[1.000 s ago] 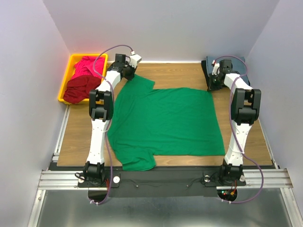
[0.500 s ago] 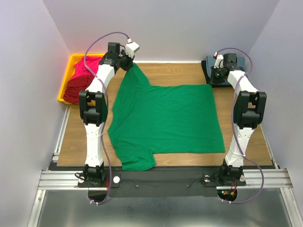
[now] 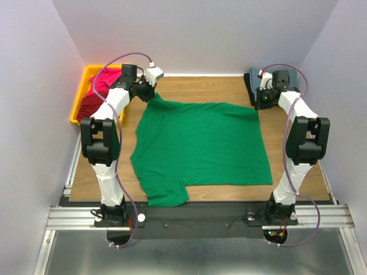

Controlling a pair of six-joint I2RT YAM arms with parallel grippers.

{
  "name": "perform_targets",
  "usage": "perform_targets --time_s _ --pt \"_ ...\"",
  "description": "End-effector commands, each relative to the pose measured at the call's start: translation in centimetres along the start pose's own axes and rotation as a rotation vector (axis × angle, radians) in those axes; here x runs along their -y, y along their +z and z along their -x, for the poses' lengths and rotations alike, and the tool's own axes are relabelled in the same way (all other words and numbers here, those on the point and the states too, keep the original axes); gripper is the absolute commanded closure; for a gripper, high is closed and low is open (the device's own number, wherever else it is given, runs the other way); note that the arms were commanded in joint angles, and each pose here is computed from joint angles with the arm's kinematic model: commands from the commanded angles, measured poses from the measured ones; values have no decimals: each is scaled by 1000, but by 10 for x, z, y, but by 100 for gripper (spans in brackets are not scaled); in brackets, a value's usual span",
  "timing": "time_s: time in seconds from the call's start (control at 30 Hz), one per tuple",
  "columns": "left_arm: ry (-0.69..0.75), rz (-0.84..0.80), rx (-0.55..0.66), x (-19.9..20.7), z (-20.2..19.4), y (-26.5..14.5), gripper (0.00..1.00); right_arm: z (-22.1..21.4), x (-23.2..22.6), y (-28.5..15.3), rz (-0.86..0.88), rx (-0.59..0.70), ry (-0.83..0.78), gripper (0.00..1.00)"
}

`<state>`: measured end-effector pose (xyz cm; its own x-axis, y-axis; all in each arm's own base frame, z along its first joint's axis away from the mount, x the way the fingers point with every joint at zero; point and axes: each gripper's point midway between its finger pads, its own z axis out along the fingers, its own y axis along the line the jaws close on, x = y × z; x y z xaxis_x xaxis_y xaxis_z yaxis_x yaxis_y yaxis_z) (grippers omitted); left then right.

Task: Fold and stack the t-shirts
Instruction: Fold the tshirt

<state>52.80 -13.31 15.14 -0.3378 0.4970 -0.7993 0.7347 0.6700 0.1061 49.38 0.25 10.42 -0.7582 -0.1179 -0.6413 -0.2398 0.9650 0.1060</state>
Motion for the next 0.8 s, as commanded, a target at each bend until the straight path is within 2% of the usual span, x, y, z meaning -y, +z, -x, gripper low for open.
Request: perform_targets --time_s 0.0,0.43,0.6,0.77 --pt "97 8 95 13 30 -42 100 19 8 -28 -34 81 -59 99" --pt "138 -97 30 87 -29 -90 100 -19 19 -40 -19 32 -135 100" --pt "133 -147 -74 116 -86 -92 100 -52 12 -31 32 -33 -187 99" --pt "150 -147 -166 129 -130 -91 100 -76 9 -23 58 -85 -220 99"
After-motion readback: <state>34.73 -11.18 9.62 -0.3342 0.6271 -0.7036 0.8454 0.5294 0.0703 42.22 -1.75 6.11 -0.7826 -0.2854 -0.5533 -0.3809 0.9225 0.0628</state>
